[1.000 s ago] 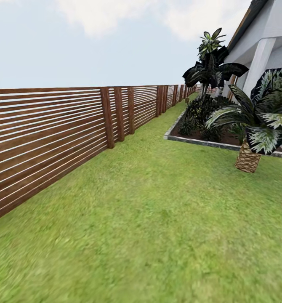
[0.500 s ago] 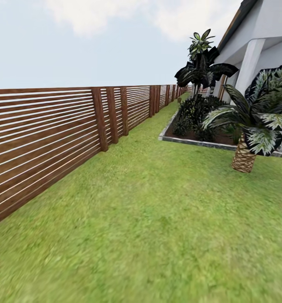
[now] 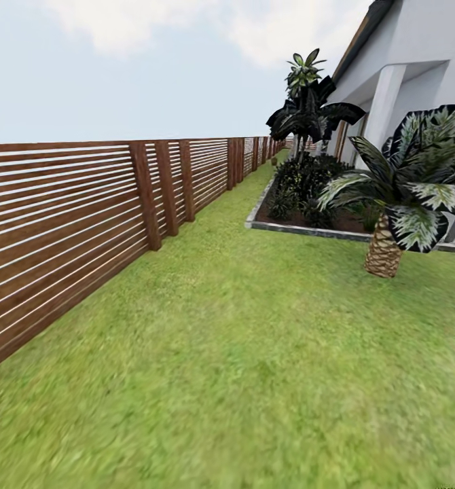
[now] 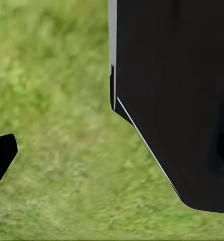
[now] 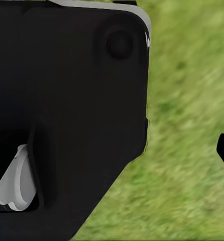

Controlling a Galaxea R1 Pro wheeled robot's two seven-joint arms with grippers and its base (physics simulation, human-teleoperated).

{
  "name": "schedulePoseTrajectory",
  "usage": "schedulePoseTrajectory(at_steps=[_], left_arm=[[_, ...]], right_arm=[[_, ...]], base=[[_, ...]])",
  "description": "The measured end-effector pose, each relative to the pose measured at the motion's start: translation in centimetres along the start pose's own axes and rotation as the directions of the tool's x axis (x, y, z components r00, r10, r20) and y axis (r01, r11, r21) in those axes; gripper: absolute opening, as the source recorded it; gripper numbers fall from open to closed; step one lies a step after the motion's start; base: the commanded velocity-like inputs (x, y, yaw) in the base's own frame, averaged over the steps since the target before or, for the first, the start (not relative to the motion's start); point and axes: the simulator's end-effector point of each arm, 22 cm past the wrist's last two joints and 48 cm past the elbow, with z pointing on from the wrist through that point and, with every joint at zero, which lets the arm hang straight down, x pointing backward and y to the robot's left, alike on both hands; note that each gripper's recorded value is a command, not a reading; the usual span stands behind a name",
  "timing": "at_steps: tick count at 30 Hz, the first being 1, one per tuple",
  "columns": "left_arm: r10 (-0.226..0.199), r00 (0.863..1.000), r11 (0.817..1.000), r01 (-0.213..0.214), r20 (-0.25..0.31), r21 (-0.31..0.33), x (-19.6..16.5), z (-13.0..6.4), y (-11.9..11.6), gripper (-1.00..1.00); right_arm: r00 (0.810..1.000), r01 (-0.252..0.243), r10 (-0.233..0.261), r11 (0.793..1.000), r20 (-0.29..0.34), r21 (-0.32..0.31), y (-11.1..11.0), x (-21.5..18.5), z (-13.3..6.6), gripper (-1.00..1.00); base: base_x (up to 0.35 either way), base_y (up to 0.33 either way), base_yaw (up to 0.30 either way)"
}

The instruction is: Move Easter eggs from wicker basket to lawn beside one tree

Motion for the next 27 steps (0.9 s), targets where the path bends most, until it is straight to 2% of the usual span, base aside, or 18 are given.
schedulePoseTrajectory(at_steps=[15, 27], left_arm=[[0.000, 1.000, 1.000, 0.000, 0.000, 0.000, 0.00, 0.00, -0.01, 1.00], [0.000, 1.000, 1.000, 0.000, 0.000, 0.000, 0.01, 0.00, 0.00, 1.00]], right_arm=[[1.000, -0.001, 0.001, 1.000, 0.000, 0.000, 0.00, 0.00, 0.00, 1.00], [1.000, 0.000, 0.000, 1.000, 0.000, 0.000, 0.00, -0.01, 0.00, 1.00]], base=[[0.319, 0.179, -0.263], [0.317, 0.185, -0.037]])
